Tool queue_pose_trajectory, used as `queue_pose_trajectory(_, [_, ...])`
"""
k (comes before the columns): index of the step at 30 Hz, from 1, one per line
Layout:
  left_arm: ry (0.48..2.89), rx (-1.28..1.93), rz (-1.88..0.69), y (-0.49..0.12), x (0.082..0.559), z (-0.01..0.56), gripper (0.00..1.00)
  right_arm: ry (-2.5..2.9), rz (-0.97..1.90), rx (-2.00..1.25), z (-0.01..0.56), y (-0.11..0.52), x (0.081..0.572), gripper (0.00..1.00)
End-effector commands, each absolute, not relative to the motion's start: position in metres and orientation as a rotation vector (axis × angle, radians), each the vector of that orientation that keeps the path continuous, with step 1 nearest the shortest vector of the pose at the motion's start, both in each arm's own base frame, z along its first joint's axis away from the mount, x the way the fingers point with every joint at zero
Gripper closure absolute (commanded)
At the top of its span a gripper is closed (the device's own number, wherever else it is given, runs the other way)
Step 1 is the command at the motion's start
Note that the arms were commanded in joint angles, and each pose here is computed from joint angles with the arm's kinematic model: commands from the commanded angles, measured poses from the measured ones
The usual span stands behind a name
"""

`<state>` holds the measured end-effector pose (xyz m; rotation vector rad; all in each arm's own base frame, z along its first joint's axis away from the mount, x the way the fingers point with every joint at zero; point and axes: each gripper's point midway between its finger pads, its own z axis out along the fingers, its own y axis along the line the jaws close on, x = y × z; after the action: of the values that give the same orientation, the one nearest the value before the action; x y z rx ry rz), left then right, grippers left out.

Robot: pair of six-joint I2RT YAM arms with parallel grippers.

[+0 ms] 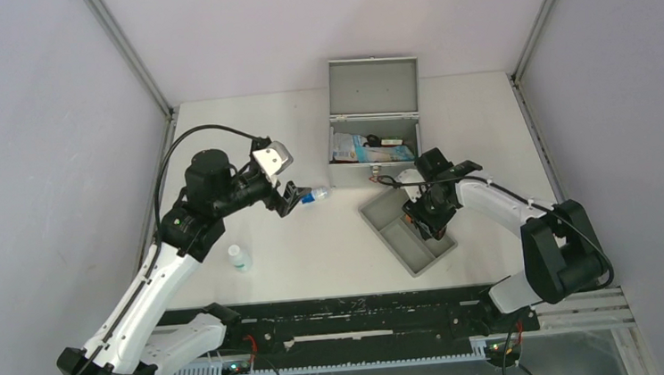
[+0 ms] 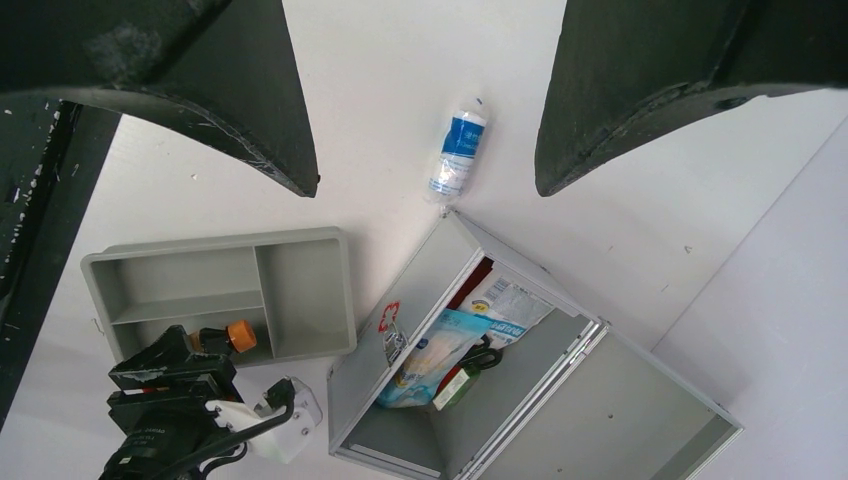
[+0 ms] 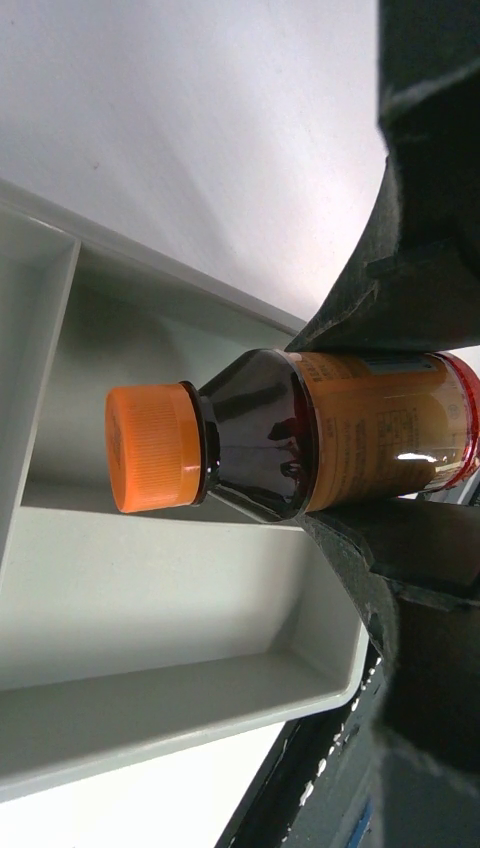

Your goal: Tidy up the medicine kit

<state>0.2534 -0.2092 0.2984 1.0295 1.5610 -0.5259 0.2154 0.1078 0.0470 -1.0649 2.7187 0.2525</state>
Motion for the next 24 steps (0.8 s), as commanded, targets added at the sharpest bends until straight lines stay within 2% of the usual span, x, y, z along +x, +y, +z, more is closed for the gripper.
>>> queue_pose_trajectory(1, [1.536, 1.034, -0.500, -0.206, 0.254, 0.297, 0.16, 2.725, 0.236, -1.031, 0.044, 0.110, 0.221, 0.65])
queue_pose_trajectory(11, [1.535, 1.034, -0.495, -0.205, 0.254, 0.297, 0.16, 2.741, 0.049, -0.909, 0.040, 0.082, 0.242, 0.66])
queue_pose_trajectory(24, [1.535, 1.037, -0.488, -0.205, 0.255, 0.297, 0.16, 2.714, 0.149, -1.045, 0.035, 0.086, 0.225, 0.58])
